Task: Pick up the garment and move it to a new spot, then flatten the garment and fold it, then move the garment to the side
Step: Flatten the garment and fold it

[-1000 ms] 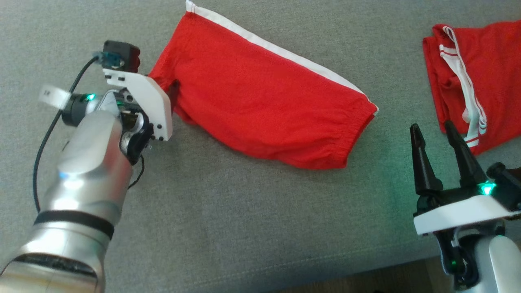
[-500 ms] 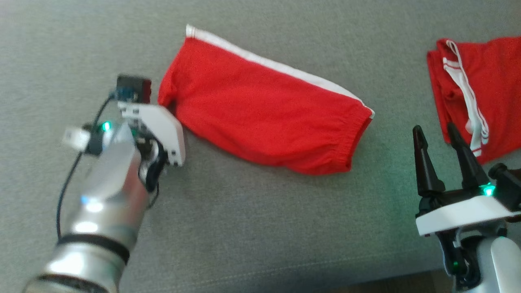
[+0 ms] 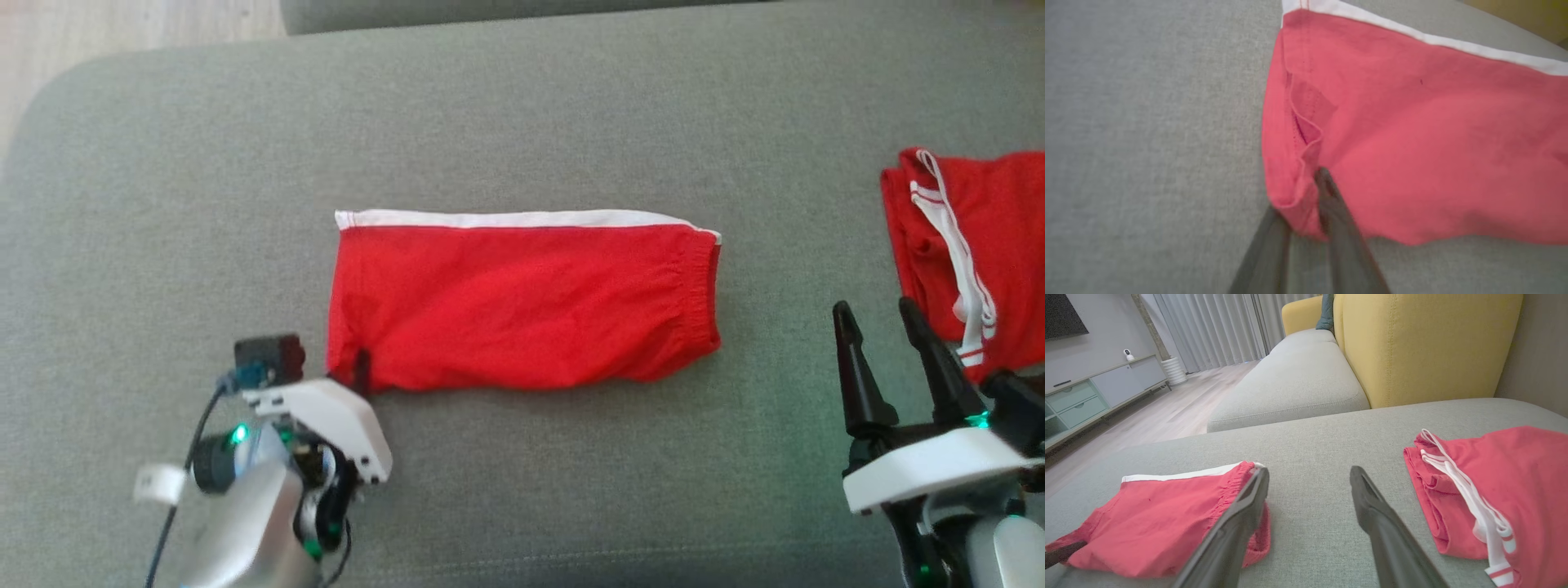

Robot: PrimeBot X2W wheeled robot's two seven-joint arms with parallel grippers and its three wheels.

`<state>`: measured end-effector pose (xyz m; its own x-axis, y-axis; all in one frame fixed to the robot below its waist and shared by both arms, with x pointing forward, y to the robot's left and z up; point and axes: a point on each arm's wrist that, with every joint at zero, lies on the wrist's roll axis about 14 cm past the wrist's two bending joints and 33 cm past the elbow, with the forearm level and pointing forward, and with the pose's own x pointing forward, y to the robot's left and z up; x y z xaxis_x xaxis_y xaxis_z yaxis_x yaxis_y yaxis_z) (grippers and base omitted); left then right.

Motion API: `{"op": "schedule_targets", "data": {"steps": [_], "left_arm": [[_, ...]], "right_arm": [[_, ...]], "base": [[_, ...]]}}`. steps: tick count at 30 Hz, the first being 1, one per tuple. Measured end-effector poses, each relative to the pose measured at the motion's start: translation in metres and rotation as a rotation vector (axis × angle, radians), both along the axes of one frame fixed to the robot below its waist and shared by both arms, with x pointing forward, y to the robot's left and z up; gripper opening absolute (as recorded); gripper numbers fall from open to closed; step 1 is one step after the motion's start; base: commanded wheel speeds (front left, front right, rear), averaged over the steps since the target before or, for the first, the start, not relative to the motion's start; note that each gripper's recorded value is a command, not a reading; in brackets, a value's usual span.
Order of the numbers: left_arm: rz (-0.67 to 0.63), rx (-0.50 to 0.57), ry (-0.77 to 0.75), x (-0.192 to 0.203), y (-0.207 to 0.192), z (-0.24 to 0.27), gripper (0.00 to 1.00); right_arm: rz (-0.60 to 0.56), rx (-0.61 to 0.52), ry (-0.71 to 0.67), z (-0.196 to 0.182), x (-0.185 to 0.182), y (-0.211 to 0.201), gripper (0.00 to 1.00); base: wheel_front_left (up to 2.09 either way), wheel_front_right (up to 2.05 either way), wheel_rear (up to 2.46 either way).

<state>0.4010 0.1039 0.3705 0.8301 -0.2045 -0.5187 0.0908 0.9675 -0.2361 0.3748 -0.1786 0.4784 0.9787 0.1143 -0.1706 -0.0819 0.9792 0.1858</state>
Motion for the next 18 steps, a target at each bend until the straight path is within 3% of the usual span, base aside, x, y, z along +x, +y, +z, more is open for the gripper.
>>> {"op": "schedule_targets", "data": {"steps": [1, 5, 10, 18], "left_arm": [[0.011, -0.008, -0.005, -0.004, 0.001, 0.002, 1.00], [0.086, -0.015, -0.098, -0.011, 0.012, 0.019, 1.00], [0.146, 0.024, -0.365, -0.007, 0.029, 0.072, 1.00], [0.156, 0.128, -0.625, -0.013, 0.048, 0.138, 1.00]], "right_arm": [[0.003, -0.001, -0.006, 0.002, 0.000, 0.001, 1.00], [0.006, -0.016, -0.027, 0.011, -0.001, 0.001, 1.00], [0.008, -0.037, -0.053, 0.022, -0.001, 0.000, 1.00], [0.020, -0.063, -0.098, 0.041, -0.003, 0.003, 1.00]], "base": [[0.00, 0.00, 0.00], [0.00, 0.00, 0.00], [0.00, 0.00, 0.00], [0.00, 0.00, 0.00]]}}
